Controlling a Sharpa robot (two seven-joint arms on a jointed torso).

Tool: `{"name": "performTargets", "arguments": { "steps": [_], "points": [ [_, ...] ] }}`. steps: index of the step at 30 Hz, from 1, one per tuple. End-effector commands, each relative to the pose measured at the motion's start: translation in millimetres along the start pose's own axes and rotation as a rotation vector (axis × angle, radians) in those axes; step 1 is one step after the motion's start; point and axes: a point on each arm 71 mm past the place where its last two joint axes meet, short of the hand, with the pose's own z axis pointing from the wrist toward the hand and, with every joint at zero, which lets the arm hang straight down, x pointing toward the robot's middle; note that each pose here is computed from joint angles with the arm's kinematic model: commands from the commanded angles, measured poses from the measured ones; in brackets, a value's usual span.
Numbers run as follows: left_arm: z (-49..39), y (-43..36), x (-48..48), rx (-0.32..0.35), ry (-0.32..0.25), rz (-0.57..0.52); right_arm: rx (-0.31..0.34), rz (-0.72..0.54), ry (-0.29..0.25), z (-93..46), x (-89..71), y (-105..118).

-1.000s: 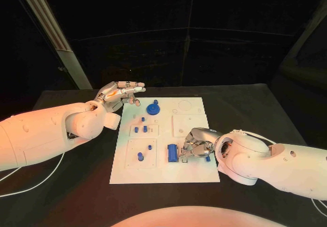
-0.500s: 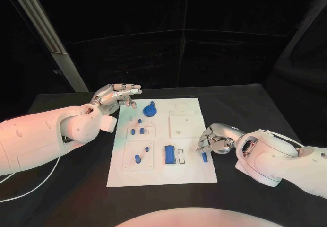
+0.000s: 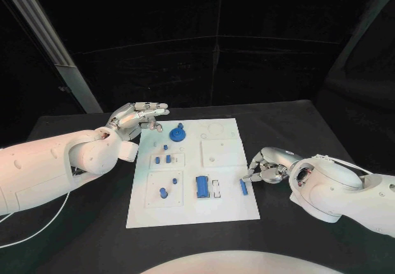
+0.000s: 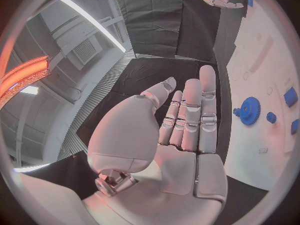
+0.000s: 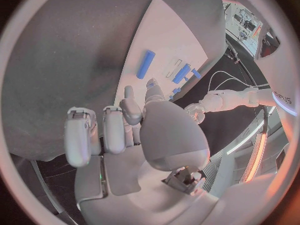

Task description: Assemble the parts on the task board

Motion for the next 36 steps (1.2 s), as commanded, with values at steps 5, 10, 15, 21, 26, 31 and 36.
{"name": "performTargets", "arguments": {
  "steps": [5,10,15,21,26,31,36],
  "points": [
    [-0.5,-0.6,1.2,0.002,0.016,-0.004,0.036,-0.094,0.072,5.7,7.7,2.8],
    [-0.9,-0.2,0.4,0.000,0.015,-0.004,0.014,-0.115,0.083,7.7,13.8,8.4],
    [-1.3,0.0,-1.0,-0.001,0.014,0.000,-0.006,-0.122,0.086,7.6,18.1,12.3],
    [-1.6,0.4,-2.0,-0.003,0.014,0.002,-0.023,-0.134,0.106,7.7,21.7,16.3],
    [-1.7,0.6,-2.3,-0.005,0.014,0.002,-0.027,-0.158,0.134,7.7,25.5,18.9],
    [-1.9,0.8,-2.5,-0.006,0.014,0.002,-0.032,-0.222,0.128,9.7,27.9,22.3],
    [-2.0,0.9,-2.6,-0.007,0.014,0.001,-0.037,-0.324,0.115,13.3,31.6,28.2]
  ]
}}
